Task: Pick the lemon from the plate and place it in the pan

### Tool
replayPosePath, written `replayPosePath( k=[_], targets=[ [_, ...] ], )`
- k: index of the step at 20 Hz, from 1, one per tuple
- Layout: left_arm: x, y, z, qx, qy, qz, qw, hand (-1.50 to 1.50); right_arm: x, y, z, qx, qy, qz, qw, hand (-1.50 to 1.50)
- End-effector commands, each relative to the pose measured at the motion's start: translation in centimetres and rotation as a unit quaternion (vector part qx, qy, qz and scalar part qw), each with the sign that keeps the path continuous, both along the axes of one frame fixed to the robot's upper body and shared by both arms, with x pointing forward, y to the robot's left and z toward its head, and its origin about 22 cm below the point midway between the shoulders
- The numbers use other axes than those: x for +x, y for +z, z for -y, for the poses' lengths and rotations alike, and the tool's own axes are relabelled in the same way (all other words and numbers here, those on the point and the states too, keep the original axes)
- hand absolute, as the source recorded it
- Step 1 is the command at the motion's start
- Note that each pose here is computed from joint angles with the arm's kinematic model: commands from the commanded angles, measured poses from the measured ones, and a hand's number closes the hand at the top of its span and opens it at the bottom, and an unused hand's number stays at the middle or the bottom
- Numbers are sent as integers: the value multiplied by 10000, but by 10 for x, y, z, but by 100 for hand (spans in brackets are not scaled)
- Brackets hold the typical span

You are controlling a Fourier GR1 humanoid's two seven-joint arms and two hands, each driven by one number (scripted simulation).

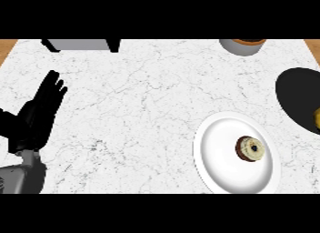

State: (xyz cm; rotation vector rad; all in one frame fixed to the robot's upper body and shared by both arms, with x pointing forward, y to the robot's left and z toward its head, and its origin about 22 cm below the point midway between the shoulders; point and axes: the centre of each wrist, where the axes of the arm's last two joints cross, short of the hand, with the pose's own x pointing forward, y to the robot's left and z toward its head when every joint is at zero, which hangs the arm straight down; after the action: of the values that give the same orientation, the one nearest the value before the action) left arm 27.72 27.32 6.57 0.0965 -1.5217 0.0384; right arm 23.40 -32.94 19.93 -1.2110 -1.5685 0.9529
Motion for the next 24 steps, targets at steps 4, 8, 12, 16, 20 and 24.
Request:
replayPosePath(
  k=[4, 8, 12, 16, 20, 24],
  targets=[
    [-4, -14, 3, 5, -103, 73, 9999, 0, 44, -24, 79, 439, -360, 177, 9982, 150],
    [8, -8, 4, 4, 15, 9, 10000, 0, 60, -7, 126, 636, -474, 291, 9964, 150],
    [8, -5, -1, 14, -18, -54, 10000, 0, 76, -52, 152, 588, -349, 105, 9976, 150],
    [3, -11, 13, -10, -133, 19, 9999, 0, 98, -78, 153, 715, -56, -94, 9974, 150],
    [6, -6, 4, -4, -190, 32, 9998, 0, 117, -95, 145, 779, 152, -226, 9966, 150],
    [7, -12, 12, -76, -150, -17, 9999, 0, 111, -135, 140, 344, -153, -390, 9985, 150]
  ],
)
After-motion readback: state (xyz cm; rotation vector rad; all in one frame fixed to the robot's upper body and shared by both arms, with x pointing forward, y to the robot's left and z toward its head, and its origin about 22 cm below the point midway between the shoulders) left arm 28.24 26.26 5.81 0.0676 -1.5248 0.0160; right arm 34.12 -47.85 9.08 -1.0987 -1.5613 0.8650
